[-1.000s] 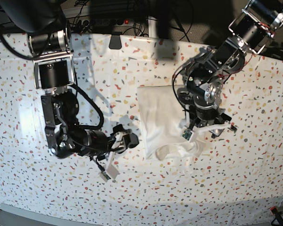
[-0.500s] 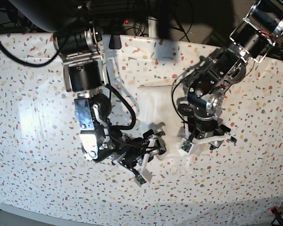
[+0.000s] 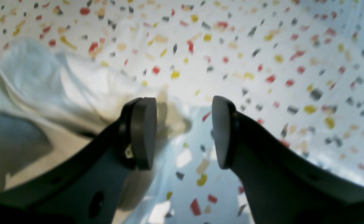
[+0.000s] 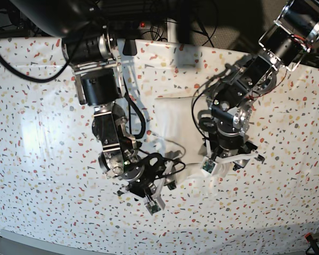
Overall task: Fold the T-shirt properly
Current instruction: 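Tuck and square the shirt edges with both grippers, then smooth the folded shirt with the left gripper and withdraw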
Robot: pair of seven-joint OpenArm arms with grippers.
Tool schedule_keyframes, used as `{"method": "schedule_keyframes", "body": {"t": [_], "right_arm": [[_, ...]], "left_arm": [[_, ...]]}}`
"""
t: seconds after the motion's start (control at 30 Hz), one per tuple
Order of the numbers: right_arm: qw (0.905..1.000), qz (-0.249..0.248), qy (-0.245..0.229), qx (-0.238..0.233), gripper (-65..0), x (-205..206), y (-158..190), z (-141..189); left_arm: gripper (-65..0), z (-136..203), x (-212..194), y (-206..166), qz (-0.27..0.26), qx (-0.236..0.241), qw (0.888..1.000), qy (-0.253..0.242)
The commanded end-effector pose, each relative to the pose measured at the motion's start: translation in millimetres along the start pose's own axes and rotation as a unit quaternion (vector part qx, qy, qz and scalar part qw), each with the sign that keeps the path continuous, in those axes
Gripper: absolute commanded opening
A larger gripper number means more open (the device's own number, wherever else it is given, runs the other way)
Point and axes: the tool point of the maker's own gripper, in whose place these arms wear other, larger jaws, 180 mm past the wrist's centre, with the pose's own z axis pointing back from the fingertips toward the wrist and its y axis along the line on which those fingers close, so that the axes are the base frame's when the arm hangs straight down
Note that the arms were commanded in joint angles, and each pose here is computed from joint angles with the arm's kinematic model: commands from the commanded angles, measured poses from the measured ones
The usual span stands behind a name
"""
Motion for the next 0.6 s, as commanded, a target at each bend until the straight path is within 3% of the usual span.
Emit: {"method": "schedule_keyframes", "body": {"t": [0.0, 0.13, 0.27, 0.4, 0.57], "right_arm": [[0.9991, 0.011, -0.041, -0.006, -36.4, 43, -9, 0], [0.9986, 0.043, 0.000, -0.030, -36.4, 58, -36, 3], [0.9939, 0.071, 0.022, -0.081, -36.4, 63, -96, 23], [0.9848, 0.084, 0.072, -0.134, -36.4, 41, -153, 51], [0.9700, 0.093, 0.128, -0.185, -36.4, -4, -209, 93]], "left_arm": [[-36.6, -2, 28, 19, 0.003, 0.024, 0.999, -0.041], [-36.6, -5, 40, 29, 0.009, 0.033, 0.998, -0.047], [-36.7, -9, 52, 29, 0.054, 0.001, 0.998, -0.045], [-36.7, -10, 64, 17, 0.089, -0.046, 0.994, -0.042], [-36.6, 3, 70, -26, 0.108, -0.097, 0.989, -0.019]]}}
